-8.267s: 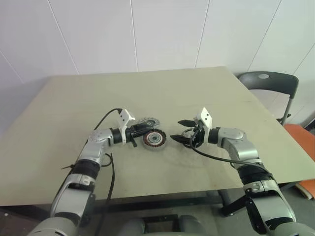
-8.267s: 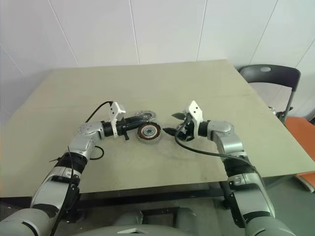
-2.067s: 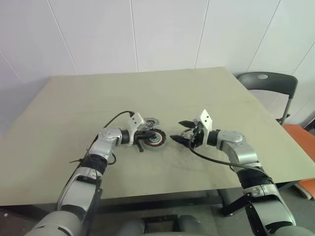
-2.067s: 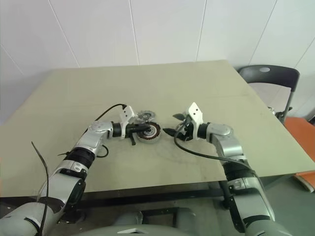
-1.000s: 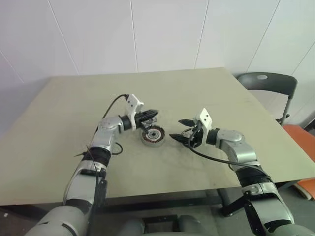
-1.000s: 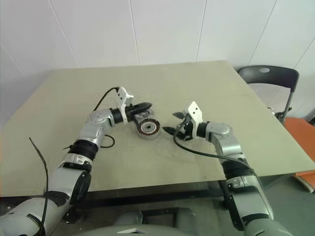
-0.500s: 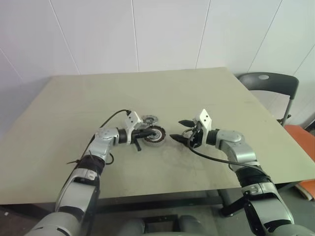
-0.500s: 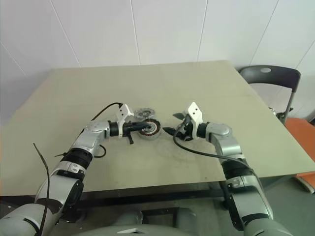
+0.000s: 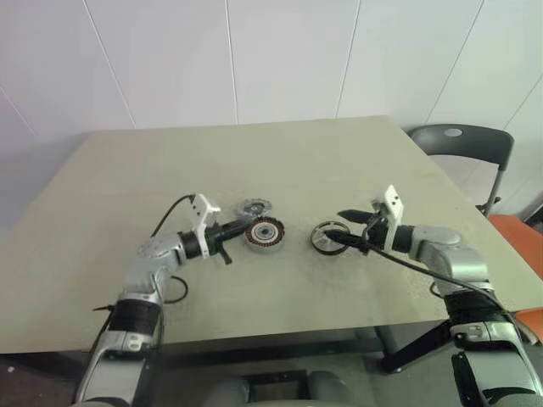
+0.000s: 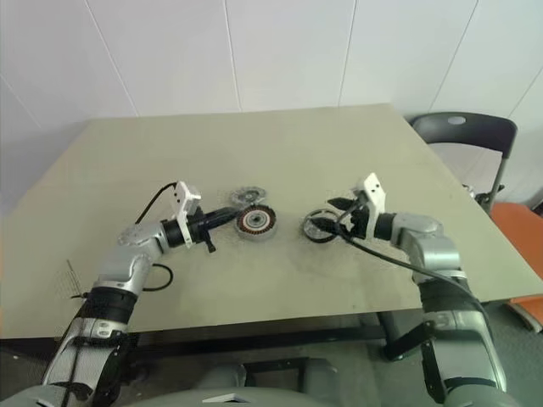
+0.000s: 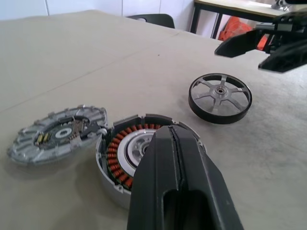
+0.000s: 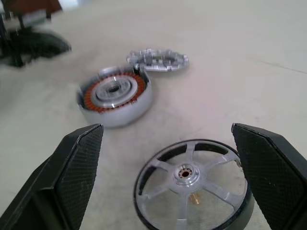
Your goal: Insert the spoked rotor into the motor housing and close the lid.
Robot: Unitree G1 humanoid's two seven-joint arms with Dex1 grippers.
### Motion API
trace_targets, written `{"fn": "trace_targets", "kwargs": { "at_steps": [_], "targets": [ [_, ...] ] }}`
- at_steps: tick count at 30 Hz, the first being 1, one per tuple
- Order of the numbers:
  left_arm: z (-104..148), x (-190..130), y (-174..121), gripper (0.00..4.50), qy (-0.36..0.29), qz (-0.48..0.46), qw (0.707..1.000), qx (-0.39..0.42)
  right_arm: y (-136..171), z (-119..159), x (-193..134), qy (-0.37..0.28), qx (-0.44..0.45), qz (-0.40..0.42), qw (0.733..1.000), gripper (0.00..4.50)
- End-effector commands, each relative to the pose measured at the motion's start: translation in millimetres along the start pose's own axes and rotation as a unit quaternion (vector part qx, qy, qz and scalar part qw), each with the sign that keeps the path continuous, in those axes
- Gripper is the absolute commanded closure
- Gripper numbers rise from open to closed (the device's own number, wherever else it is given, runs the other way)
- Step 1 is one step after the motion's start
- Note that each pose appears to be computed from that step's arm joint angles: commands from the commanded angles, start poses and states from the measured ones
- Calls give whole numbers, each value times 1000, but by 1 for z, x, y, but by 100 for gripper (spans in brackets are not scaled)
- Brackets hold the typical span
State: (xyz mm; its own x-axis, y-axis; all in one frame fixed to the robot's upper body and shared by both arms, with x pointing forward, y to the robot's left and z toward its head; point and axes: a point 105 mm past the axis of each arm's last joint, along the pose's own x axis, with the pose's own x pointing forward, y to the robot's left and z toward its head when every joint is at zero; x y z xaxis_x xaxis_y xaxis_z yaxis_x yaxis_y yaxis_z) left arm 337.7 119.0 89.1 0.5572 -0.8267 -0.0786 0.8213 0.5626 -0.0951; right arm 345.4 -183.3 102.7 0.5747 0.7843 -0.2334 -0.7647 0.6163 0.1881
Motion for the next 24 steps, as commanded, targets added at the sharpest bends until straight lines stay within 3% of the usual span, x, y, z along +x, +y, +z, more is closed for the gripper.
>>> {"fn": "trace_targets", "kwargs": {
  "at_steps": [1,9,13,18,24],
  "targets": [
    [24,-12,-3,448,-37,10,999,18,-10,12,-31,-15,50,-22,998,0],
    [24,-24,-10,448,-46,19,999,10,-30,-11,-66,60,172,-101,978,0],
    [30,-25,-15,448,-57,8,998,6,-5,-10,-55,98,199,-47,974,0],
    [32,-26,-21,448,-61,-1,998,1,7,-19,-40,147,356,-27,922,0],
    [30,-28,-24,448,-60,-3,998,0,17,-20,-23,162,381,-16,910,0]
  ]
}}
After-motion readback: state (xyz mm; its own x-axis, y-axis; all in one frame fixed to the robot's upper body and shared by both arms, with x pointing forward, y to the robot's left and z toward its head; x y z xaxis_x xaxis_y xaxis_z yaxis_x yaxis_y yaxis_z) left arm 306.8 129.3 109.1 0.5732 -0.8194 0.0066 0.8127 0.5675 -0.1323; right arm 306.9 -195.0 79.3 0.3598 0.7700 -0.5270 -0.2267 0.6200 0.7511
